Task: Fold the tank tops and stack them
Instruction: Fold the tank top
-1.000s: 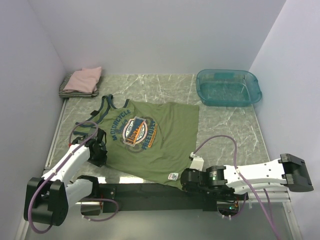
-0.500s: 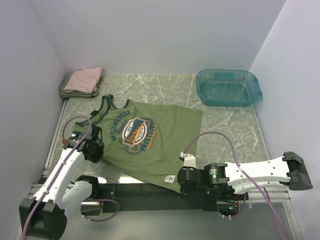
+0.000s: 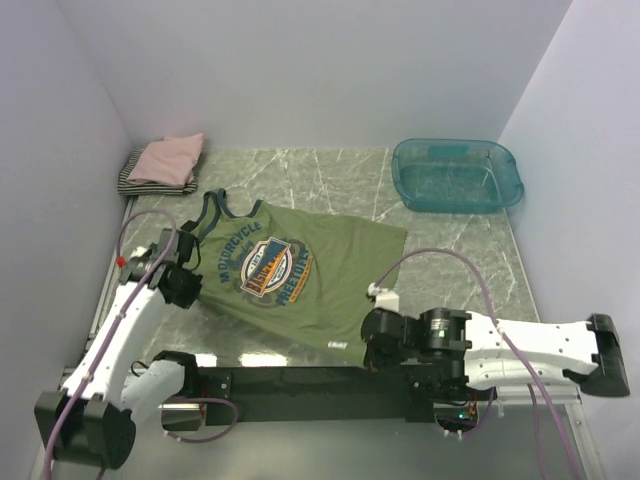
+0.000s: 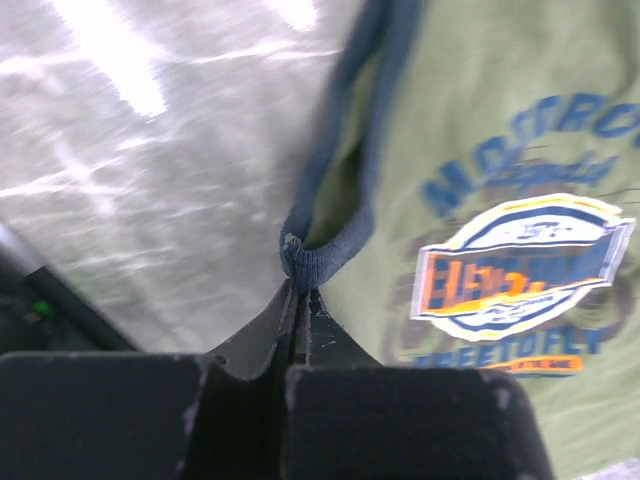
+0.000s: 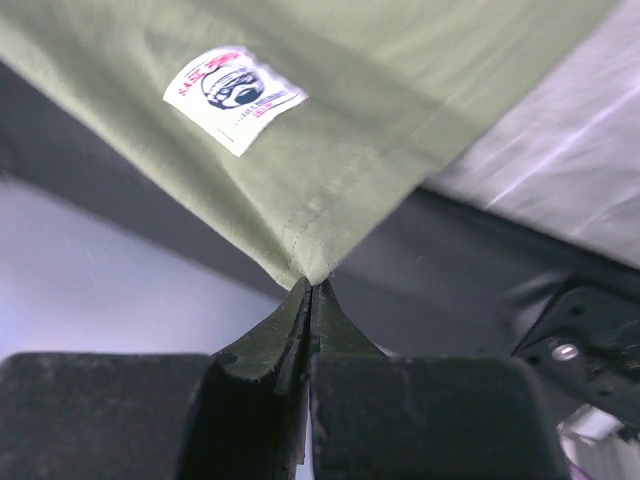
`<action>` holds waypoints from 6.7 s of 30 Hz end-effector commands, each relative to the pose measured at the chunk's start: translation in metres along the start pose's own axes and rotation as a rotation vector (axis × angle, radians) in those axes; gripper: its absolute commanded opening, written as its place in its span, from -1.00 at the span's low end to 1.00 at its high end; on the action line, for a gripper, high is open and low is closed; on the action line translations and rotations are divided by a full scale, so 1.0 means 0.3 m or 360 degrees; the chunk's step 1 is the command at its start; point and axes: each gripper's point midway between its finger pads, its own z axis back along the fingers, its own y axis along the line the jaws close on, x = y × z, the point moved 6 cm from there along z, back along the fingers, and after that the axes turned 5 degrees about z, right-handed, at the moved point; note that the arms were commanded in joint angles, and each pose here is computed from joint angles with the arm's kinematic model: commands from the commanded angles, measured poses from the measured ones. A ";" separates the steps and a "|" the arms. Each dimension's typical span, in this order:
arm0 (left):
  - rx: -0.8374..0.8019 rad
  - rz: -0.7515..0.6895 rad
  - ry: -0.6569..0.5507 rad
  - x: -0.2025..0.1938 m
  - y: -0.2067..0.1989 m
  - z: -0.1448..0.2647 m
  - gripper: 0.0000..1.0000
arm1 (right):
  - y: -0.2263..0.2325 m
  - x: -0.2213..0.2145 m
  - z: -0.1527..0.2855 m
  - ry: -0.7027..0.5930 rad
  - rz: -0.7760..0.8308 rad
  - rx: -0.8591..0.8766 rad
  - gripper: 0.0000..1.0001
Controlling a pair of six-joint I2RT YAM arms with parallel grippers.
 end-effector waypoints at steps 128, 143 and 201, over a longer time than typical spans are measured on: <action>-0.0314 -0.0017 -0.0070 0.255 -0.465 -0.181 0.19 | -0.339 0.055 -0.124 -0.0012 -0.0708 -0.0615 -1.00; 0.0441 0.0227 -0.0331 0.291 -0.245 -0.301 0.29 | -0.316 0.094 -0.179 -0.0055 -0.0662 -0.0446 -1.00; 0.0144 0.0340 -0.0662 0.589 -0.220 -0.141 0.10 | -0.306 0.428 -0.072 -0.0363 -0.0480 -0.0243 0.29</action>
